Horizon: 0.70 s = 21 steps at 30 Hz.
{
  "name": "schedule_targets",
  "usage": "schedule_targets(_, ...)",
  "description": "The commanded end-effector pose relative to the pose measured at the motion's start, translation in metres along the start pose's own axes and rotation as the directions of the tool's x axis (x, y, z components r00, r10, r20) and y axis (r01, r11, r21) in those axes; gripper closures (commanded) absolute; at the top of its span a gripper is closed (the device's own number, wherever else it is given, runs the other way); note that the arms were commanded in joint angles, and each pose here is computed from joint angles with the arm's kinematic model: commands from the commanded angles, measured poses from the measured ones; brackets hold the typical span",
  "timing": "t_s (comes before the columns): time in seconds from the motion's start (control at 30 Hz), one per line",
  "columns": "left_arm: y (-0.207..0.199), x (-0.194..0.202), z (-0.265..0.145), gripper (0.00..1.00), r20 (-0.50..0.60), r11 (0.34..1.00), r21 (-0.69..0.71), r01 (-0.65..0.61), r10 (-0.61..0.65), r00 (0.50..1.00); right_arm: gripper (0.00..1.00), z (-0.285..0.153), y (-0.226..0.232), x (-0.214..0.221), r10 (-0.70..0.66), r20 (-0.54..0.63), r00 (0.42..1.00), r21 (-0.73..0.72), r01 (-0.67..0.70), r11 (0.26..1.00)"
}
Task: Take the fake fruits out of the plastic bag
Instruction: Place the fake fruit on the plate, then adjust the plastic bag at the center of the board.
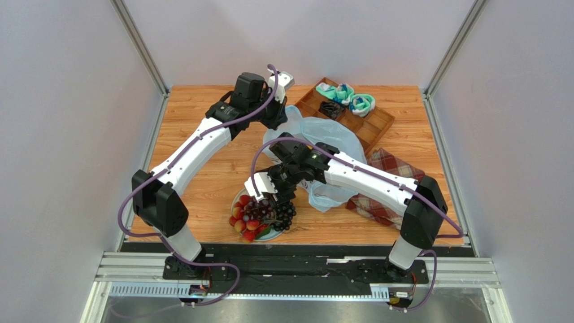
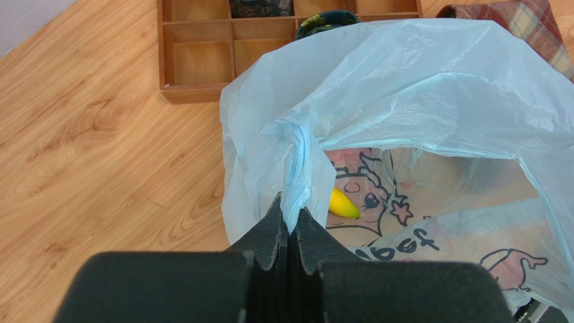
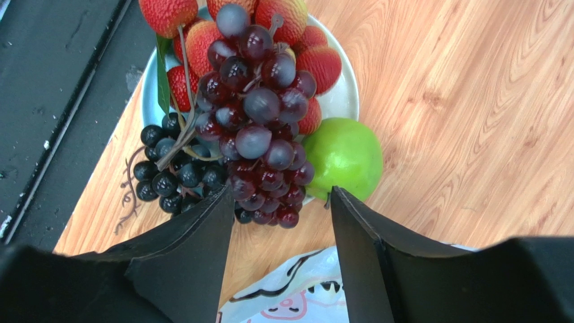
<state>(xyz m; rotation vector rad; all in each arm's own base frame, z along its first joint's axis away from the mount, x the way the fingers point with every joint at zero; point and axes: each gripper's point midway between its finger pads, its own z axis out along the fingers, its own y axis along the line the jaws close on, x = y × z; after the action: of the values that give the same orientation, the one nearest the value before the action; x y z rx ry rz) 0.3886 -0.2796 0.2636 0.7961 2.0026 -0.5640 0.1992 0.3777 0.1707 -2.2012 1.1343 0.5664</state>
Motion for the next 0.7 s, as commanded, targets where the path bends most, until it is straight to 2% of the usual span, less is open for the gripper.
schedule_targets(0.0,-0.001,-0.023,-0.011,1.0,0.071,1.0,0.001,-0.016,0.016,0.997,0.4,-0.04,-0.025,-0.01,0.001,-0.026,1.0,0.137,0.002,0.991)
schedule_targets(0.1,-0.001,-0.023,-0.009,1.0,0.068,1.0,0.004,-0.014,0.014,0.998,0.42,-0.078,-0.046,-0.013,0.066,0.012,0.998,0.24,-0.067,0.968)
schedule_targets(0.2,-0.003,-0.025,-0.008,1.0,0.073,1.0,0.015,-0.007,0.006,0.997,0.47,-0.109,-0.062,0.005,0.152,0.03,0.988,0.306,-0.154,0.94)
schedule_targets(0.33,-0.005,-0.03,-0.007,1.0,0.083,1.0,0.029,-0.01,0.007,0.997,0.56,-0.13,-0.077,0.062,0.265,-0.029,0.964,0.36,-0.238,0.902)
schedule_targets(0.47,-0.008,-0.033,-0.006,1.0,0.087,0.999,0.043,0.014,-0.018,0.996,0.61,-0.129,-0.083,0.109,0.351,-0.084,0.933,0.345,-0.303,0.888)
schedule_targets(0.67,-0.009,-0.033,-0.005,1.0,0.078,0.999,0.052,0.018,-0.022,0.997,0.63,-0.112,-0.091,0.153,0.316,-0.175,0.932,0.289,-0.259,0.922)
